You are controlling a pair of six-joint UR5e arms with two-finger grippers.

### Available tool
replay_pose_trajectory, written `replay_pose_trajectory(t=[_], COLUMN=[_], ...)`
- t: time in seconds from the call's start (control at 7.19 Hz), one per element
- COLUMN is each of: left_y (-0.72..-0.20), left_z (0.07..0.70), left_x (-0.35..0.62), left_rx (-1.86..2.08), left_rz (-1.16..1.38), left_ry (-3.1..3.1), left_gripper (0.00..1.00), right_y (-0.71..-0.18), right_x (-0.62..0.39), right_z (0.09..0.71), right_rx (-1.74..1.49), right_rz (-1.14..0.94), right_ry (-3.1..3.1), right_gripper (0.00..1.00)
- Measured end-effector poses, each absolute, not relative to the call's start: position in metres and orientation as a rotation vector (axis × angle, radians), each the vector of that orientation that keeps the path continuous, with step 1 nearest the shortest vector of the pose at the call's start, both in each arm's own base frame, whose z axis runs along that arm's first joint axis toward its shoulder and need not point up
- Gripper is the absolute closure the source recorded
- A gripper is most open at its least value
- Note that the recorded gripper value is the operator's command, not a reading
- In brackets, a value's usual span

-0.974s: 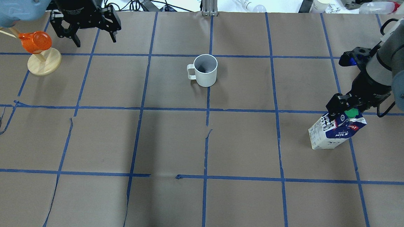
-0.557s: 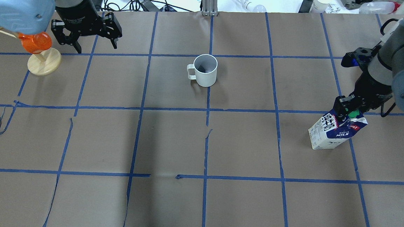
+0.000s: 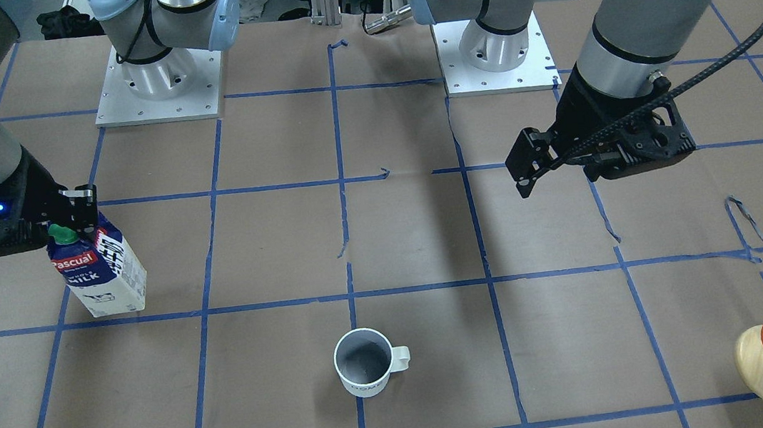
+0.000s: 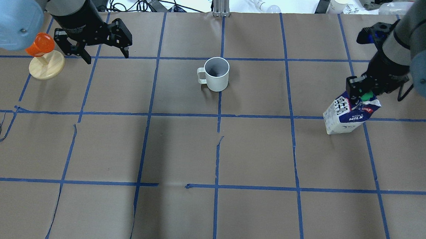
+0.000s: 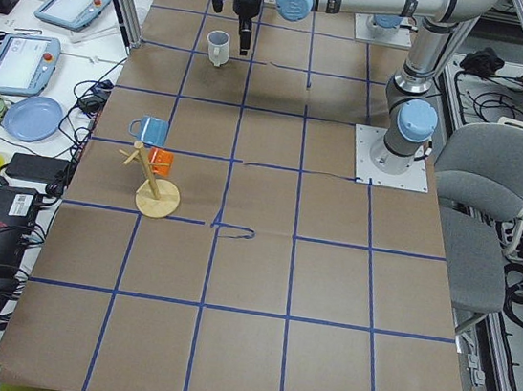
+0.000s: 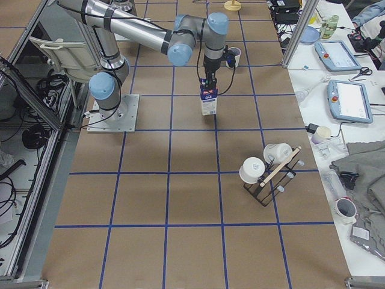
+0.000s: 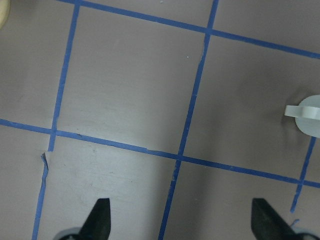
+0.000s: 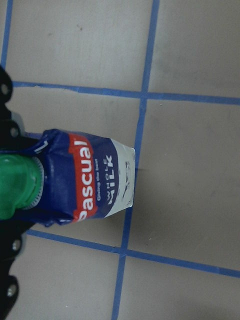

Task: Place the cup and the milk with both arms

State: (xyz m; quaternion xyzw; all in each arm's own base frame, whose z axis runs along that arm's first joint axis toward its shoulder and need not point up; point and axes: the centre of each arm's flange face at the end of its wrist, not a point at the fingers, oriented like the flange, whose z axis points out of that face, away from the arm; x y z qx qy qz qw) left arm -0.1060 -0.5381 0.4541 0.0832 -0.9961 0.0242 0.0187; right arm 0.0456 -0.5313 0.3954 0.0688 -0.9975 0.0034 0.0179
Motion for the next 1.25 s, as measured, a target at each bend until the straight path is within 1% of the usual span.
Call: replay_pose_trajectory(t=[0.28, 0.56, 0.83, 1.25], left_y=[-0.528, -0.526, -0.527, -0.527], left_z=[0.456, 0.457, 0.455, 0.452], left_x=[-0.103, -0.099, -0.094, -0.093], left_rx=[0.24, 0.251, 0.263, 0.268], left_rz=[0.085, 0.088, 0.084, 0.078], left_ry=[-3.11, -3.113, -3.113, -3.111], left_gripper=[0.0, 0.0, 0.0, 0.0], right_y=[-0.577, -0.617, -0.643, -0.67], right_x=[0.133, 0.208, 0.239, 0.249], right_z=[0.421, 0.426, 0.419, 0.401], right_rx=[0.161, 0.094, 0.085, 0.102], right_rz=[0.099, 0.126, 0.136, 0.126], right_ry=[-3.13, -3.203, -3.229, -3.251], right_gripper=[0.54, 0.53, 0.52, 0.5])
